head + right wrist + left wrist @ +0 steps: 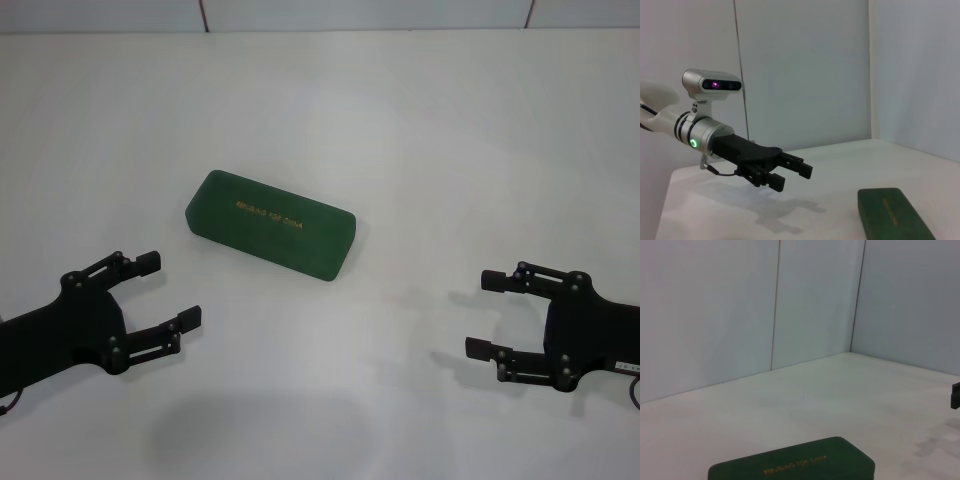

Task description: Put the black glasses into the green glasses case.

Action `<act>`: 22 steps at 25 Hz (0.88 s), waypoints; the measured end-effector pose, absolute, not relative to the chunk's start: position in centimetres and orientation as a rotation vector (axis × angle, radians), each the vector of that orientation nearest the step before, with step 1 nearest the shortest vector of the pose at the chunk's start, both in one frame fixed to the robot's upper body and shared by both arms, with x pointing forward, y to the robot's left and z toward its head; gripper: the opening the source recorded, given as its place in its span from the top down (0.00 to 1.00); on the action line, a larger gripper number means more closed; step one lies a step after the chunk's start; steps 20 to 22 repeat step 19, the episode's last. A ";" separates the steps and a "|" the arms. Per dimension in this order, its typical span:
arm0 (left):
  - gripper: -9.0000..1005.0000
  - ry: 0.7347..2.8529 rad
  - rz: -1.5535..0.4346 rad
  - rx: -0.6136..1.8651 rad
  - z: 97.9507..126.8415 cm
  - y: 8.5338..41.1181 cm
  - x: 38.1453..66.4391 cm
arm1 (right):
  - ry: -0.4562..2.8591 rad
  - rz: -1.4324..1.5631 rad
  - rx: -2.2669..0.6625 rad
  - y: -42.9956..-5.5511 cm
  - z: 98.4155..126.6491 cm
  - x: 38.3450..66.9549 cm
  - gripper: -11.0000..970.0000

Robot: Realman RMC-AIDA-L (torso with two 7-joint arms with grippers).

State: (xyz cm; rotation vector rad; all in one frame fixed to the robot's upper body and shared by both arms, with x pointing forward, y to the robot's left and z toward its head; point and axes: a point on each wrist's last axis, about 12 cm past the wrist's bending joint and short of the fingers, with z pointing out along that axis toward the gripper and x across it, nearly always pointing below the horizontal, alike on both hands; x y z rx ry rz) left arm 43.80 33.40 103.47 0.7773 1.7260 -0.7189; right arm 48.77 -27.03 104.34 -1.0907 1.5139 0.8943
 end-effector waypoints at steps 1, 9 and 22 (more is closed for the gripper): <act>0.13 1.726 -0.719 0.778 103.5 33.4 43.8 | 1.514 0.895 -1.090 -27.0 104.3 48.8 0.22; 0.13 1.721 -0.720 0.782 103.6 33.3 44.0 | 1.512 0.895 -1.089 -27.0 104.4 48.8 0.22; 0.13 1.719 -0.721 0.783 103.6 33.2 44.1 | 1.504 0.900 -1.091 -26.8 104.5 49.0 0.22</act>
